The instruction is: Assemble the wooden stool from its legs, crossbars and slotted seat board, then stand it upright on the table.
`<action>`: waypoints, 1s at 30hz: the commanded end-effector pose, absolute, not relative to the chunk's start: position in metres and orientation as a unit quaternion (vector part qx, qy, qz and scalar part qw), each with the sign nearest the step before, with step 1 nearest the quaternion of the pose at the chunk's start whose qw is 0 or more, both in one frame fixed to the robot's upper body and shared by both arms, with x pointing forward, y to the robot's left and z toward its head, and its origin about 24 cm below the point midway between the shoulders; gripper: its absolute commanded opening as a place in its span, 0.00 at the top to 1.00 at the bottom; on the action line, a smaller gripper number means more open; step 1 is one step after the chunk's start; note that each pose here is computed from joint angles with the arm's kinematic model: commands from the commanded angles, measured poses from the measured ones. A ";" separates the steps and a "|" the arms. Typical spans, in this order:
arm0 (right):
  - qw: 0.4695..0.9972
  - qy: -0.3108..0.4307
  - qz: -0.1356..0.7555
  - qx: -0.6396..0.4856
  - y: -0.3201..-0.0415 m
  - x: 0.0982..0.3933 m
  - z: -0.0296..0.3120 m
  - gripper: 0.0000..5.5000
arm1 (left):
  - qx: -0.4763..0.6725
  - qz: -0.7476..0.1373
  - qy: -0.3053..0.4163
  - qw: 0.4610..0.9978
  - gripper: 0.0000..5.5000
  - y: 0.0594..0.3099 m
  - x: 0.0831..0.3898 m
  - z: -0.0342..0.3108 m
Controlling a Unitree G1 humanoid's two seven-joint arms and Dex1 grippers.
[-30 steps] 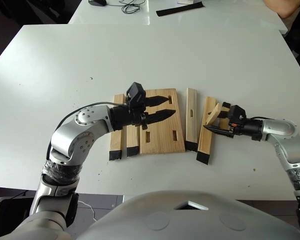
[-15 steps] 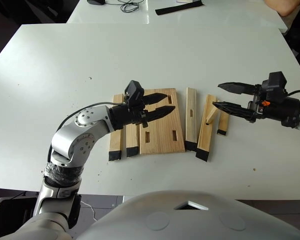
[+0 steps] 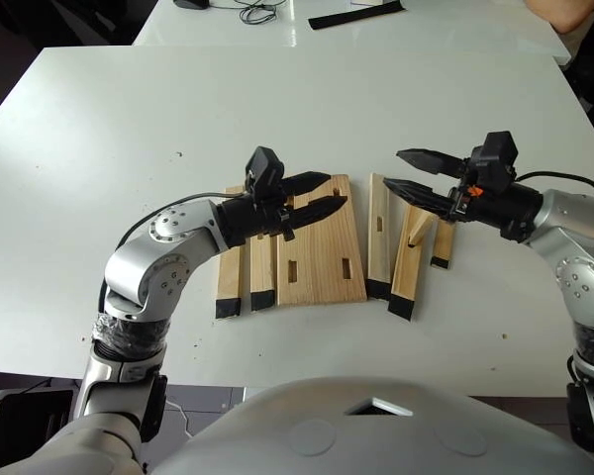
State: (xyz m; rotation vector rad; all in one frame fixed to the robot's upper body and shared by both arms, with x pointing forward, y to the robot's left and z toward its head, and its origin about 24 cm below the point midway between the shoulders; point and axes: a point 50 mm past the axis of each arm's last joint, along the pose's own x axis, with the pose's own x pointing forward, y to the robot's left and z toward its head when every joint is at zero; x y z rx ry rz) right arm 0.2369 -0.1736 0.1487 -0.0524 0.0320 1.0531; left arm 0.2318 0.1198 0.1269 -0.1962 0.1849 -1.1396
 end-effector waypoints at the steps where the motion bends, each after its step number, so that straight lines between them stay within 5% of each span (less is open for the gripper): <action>1: 0.868 -0.015 0.496 -0.021 -0.168 0.247 0.159 0.56 | -0.087 -0.536 0.090 0.835 0.51 0.118 0.232 0.126; 11: 0.860 -0.081 0.503 0.005 -0.158 0.246 0.196 0.56 | -0.016 -0.501 0.130 0.855 0.51 0.152 0.248 0.105; 18: 0.874 0.084 0.479 -0.019 -0.170 0.226 0.099 0.56 | -0.012 -0.513 0.132 0.848 0.51 0.149 0.246 0.099; 21: 0.878 0.101 0.468 -0.027 -0.176 0.224 0.081 0.56 | -0.012 -0.518 0.136 0.844 0.51 0.148 0.243 0.097; 30: 0.874 -0.053 0.481 0.038 -0.166 0.230 0.163 0.56 | -0.024 -0.508 0.127 0.852 0.51 0.149 0.244 0.100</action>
